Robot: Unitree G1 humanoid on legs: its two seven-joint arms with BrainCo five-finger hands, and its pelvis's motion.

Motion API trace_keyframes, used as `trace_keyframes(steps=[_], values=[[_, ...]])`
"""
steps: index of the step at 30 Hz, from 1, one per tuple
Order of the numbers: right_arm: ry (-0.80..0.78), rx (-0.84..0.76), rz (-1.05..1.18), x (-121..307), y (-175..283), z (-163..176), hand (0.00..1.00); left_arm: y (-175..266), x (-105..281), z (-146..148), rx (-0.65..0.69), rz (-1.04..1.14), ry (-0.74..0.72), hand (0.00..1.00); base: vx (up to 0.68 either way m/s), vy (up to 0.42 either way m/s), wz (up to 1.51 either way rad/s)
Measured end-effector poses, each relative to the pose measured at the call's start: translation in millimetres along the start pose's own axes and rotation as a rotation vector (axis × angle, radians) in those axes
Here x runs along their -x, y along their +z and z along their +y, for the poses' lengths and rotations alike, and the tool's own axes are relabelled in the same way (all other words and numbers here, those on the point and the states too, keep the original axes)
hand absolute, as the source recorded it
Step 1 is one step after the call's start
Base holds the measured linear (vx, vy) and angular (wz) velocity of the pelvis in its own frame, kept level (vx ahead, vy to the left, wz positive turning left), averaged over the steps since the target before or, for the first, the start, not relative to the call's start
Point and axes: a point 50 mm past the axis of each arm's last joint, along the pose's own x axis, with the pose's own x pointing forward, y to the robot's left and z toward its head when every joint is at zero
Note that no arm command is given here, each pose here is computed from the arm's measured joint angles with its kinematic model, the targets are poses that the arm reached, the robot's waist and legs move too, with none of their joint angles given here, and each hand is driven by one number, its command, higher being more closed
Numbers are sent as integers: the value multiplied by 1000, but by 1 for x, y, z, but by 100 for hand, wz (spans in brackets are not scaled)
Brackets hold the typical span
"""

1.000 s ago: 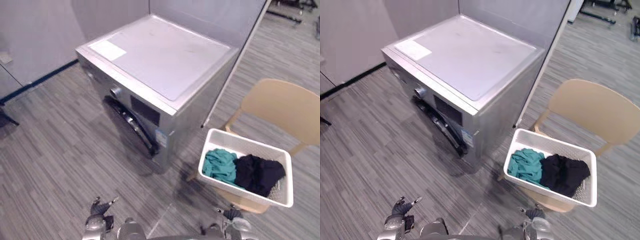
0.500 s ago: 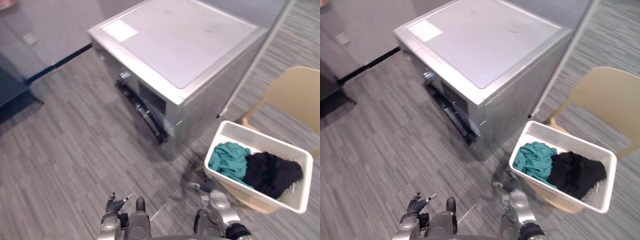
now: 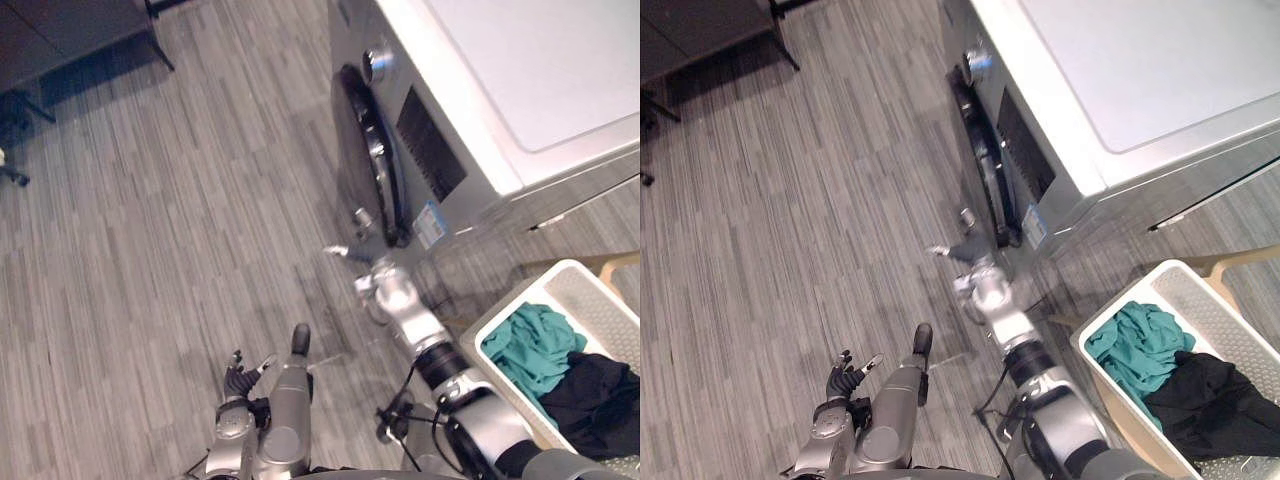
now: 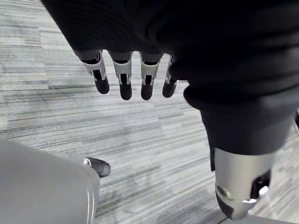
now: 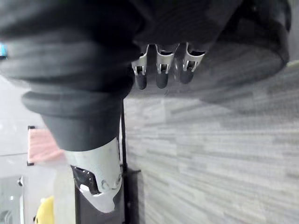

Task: Pick up the laundry basket with both hands and put the clothes into the washing machine.

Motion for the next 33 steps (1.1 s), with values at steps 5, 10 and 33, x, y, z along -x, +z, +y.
trace_keyframes(steps=[5,10,33], values=[[-195,8,-119,-12,33,-50,0,9,-2,-2,-23,-43,-19,0,-103,-2,2],[-237,-16,-93,-11,29,-49,0,18,-6,-6,-19,-66,-25,0,-48,-35,1],[-155,226,44,-54,39,-48,0,50,-22,-21,-79,-150,-88,0,1,-25,7]])
